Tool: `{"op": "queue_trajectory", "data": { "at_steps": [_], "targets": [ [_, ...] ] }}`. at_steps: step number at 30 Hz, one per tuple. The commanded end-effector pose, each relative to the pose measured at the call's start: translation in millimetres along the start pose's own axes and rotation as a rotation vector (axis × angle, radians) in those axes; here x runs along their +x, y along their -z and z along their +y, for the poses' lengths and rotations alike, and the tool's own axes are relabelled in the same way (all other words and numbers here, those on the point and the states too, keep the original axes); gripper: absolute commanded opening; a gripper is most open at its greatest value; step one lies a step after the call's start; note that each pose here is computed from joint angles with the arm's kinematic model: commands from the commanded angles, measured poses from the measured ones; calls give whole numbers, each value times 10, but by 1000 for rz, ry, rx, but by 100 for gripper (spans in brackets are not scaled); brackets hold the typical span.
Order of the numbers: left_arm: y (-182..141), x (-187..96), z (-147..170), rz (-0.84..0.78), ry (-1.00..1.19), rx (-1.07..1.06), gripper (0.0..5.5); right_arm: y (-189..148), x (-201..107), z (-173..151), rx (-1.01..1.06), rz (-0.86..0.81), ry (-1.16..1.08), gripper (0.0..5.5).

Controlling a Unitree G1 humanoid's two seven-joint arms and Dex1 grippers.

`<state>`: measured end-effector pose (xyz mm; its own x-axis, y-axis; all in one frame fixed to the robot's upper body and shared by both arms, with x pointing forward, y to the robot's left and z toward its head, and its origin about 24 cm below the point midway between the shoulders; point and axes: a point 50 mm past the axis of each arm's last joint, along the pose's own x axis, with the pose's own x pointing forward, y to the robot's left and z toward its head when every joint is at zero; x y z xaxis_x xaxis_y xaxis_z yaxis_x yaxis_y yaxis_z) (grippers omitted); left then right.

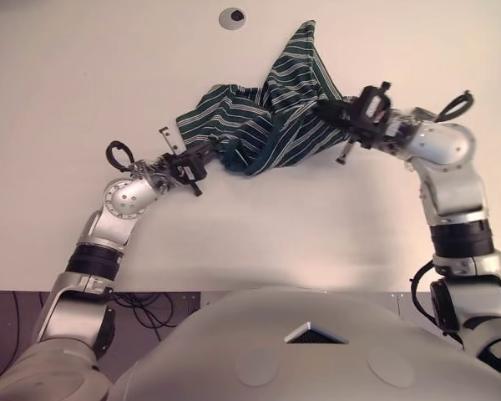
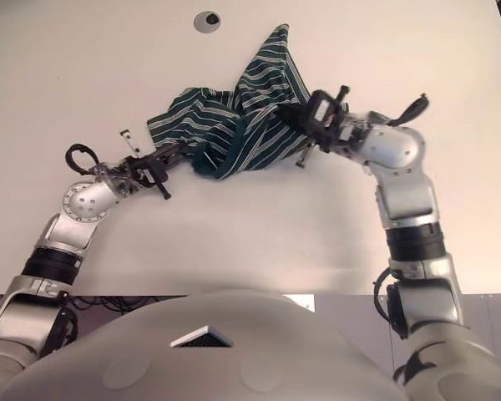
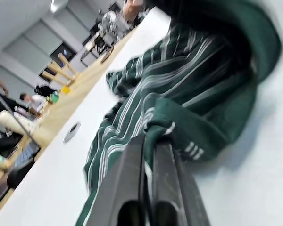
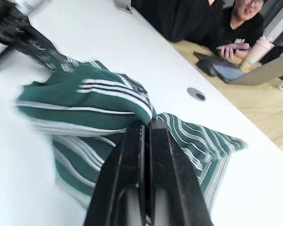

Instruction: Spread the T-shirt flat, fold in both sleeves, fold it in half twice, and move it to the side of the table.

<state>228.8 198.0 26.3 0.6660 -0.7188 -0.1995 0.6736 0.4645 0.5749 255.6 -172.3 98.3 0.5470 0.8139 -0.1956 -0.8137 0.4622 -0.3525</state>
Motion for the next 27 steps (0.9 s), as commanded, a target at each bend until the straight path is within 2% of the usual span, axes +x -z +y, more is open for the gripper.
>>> {"op": "queue_trajectory", "data": {
  "at_steps": [1, 8, 17, 23, 27],
  "targets": [
    [-97, -160, 169, -63, -34, -79, 0, -160, -265, -121, -17, -49, 33, 2],
    [-393, -402, 638, -167, -41, -108, 0, -326, -473, -338, 5, -164, 171, 2],
    [-847, -653, 857, -297, 88, -161, 0, -548, -585, -434, 40, -284, 202, 2],
    [-1119, -508, 1383, -271, -167, -186, 0, -808, -584, -608, 18, -374, 273, 2],
    [-1186, -290, 1749, -214, -271, -176, 0, -997, -439, -953, 3, -404, 374, 2]
  ]
}}
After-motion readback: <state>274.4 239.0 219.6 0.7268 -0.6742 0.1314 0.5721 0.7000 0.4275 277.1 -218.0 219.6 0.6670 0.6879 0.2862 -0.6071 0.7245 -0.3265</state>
